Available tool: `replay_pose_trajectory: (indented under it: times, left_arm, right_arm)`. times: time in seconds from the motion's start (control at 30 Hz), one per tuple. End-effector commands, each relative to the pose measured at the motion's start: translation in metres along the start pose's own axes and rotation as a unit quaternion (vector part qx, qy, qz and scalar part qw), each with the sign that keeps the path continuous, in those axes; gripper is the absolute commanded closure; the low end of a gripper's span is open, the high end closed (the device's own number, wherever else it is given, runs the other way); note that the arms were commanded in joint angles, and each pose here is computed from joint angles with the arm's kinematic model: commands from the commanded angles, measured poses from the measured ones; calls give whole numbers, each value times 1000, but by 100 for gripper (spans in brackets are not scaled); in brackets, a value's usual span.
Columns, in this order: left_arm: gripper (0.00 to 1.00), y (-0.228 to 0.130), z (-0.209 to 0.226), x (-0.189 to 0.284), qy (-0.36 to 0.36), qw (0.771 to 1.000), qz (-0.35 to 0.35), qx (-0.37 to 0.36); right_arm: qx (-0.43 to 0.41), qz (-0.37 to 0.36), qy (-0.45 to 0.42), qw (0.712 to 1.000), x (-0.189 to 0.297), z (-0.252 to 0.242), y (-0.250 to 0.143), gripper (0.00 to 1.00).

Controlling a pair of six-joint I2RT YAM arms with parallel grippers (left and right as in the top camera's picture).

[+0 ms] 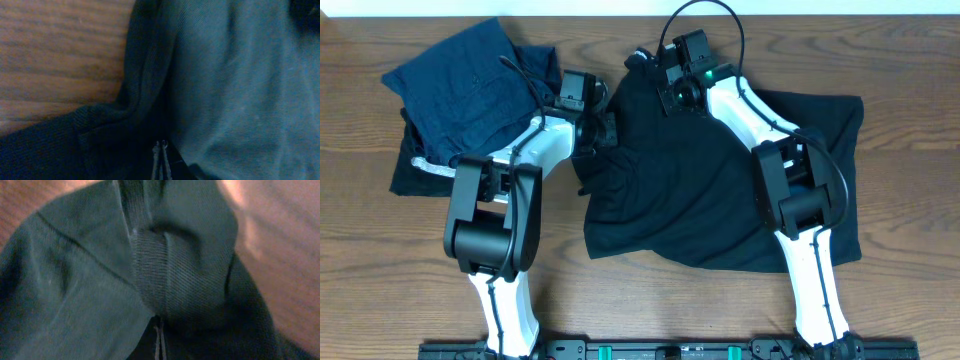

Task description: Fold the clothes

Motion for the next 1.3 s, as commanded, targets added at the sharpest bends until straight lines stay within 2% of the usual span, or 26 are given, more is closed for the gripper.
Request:
replay_pose_trajectory:
  times: [0.0,0.23,0.53,0.63,0.8,0.97,1.03,1.13,1.27]
  left_arm:
    - [94,-11,7,-14,8,1000,23,8]
    - [94,-14,10,-21,12,999,32,11]
    - [94,-14,10,-21,12,999,31,9]
    - [94,-14,10,-21,12,999,31,9]
    - [94,-14,10,-21,12,999,31,9]
    - [94,-13,9,-21,11,1000,27,8]
    - [94,-12,9,-21,10,1000,24,7]
    - [94,-12,9,-21,10,1000,24,7]
    - [94,-12,9,-21,10,1000,24,7]
  right_arm:
    - [-23,-22,-39,999,-4,-17,6,99]
    - [-69,-86,-118,987,-6,-48,20,99]
    - [-76,-122,-127,981,-25,-63,21,98]
    - [-73,-176,-124,974,-7,-65,44,94]
    - [-71,-218,-113,967,32,-63,71,93]
    - [-64,-180,-57,980,49,-45,69,95]
    - [-66,-143,-35,987,45,-41,58,99]
    - [-71,-96,-5,993,37,-36,42,99]
    - [-69,-75,7,995,22,-36,31,99]
Point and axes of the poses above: each gripper's point midway between its finger pads, its own x axis back along the fingers, its own z axis along the line the jaws close on, y = z × x, the point moved 8 cm from there along x, back along the fingers, and after that the axes turned 4 degrees about -x, right-handed, at the moved point
